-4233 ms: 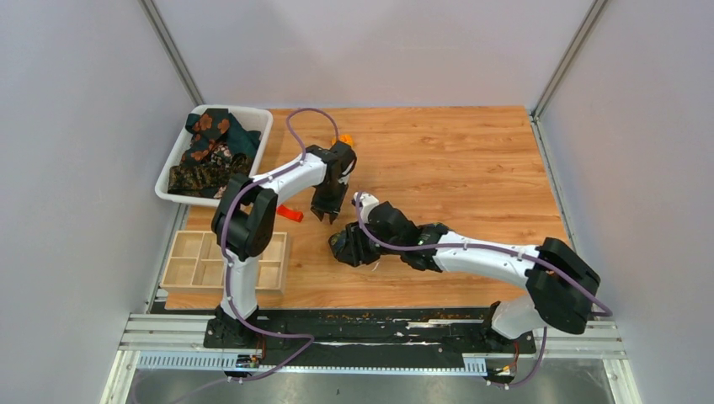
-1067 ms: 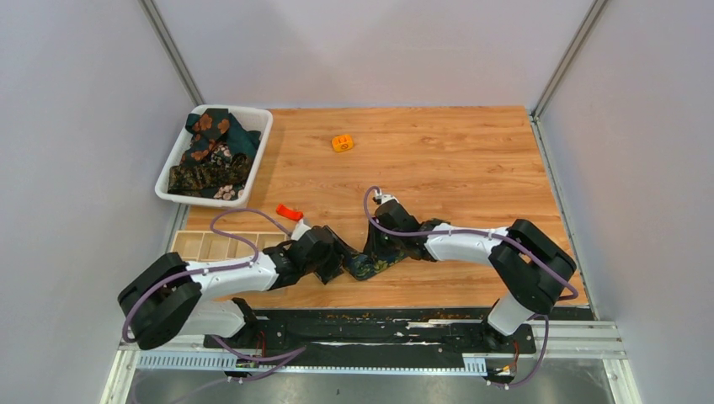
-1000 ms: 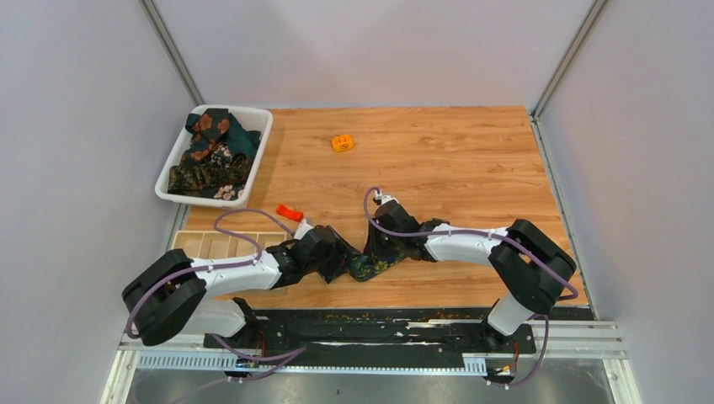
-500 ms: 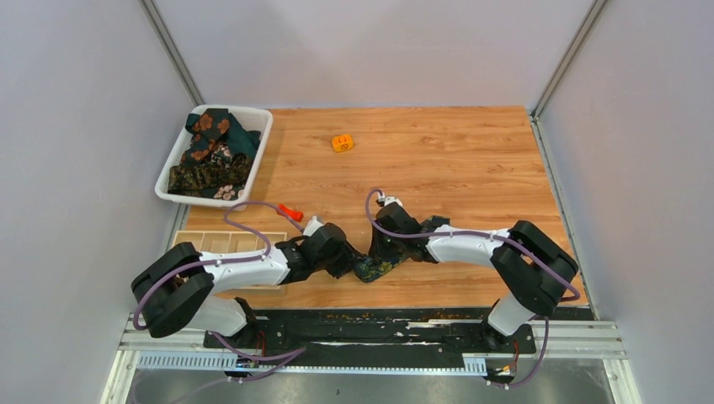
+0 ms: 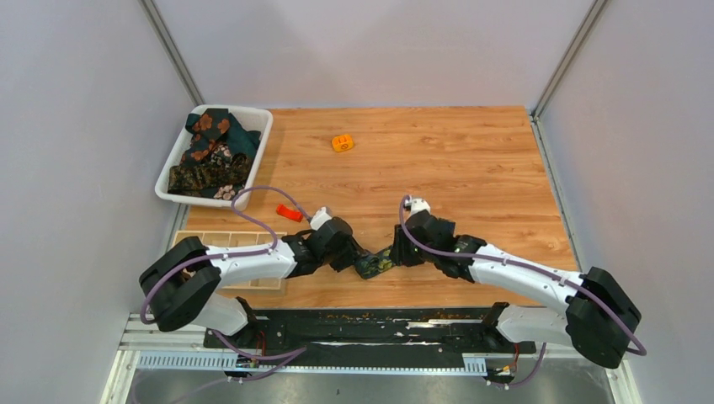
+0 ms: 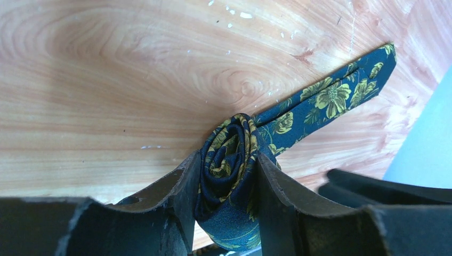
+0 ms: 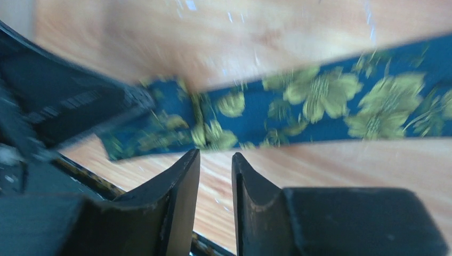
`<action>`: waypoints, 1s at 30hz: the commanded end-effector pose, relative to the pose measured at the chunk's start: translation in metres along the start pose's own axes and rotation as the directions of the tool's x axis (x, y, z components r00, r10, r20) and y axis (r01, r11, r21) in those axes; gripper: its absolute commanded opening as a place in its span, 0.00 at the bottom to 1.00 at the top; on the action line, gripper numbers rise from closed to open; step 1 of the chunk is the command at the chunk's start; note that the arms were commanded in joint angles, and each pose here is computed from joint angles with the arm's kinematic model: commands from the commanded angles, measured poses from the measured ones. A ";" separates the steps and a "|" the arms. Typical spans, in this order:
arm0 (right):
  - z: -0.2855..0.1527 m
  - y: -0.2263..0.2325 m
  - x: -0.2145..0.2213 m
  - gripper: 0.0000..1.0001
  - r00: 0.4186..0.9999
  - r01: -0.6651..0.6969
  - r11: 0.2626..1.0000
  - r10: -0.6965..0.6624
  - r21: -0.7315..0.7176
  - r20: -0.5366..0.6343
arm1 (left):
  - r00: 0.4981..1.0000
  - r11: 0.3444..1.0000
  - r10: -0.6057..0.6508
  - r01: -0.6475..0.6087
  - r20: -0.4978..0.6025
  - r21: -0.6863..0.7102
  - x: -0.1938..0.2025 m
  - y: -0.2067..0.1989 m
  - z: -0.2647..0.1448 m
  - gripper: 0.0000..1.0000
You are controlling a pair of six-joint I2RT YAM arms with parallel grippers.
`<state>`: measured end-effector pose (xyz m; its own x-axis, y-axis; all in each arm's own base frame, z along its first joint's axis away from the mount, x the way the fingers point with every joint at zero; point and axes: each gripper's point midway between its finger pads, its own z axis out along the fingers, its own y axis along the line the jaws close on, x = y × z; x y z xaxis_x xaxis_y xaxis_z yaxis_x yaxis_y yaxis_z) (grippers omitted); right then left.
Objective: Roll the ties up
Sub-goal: Roll the tie at the center of the board.
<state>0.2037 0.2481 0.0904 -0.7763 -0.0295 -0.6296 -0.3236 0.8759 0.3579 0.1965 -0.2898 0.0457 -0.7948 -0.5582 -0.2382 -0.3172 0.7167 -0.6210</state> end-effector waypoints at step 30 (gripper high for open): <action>0.014 0.055 0.047 0.22 0.988 0.068 0.973 -0.096 -0.220 -0.120 | 0.653 0.613 0.701 -0.757 -0.287 -0.226 -0.070 0.022 -0.001 0.50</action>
<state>0.1500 0.3071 0.0509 -0.8353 -0.1797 -0.5196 -0.4552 0.7561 0.4702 0.2464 -0.2584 0.0520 -0.9005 0.1392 -0.4120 0.2253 0.9596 -0.1684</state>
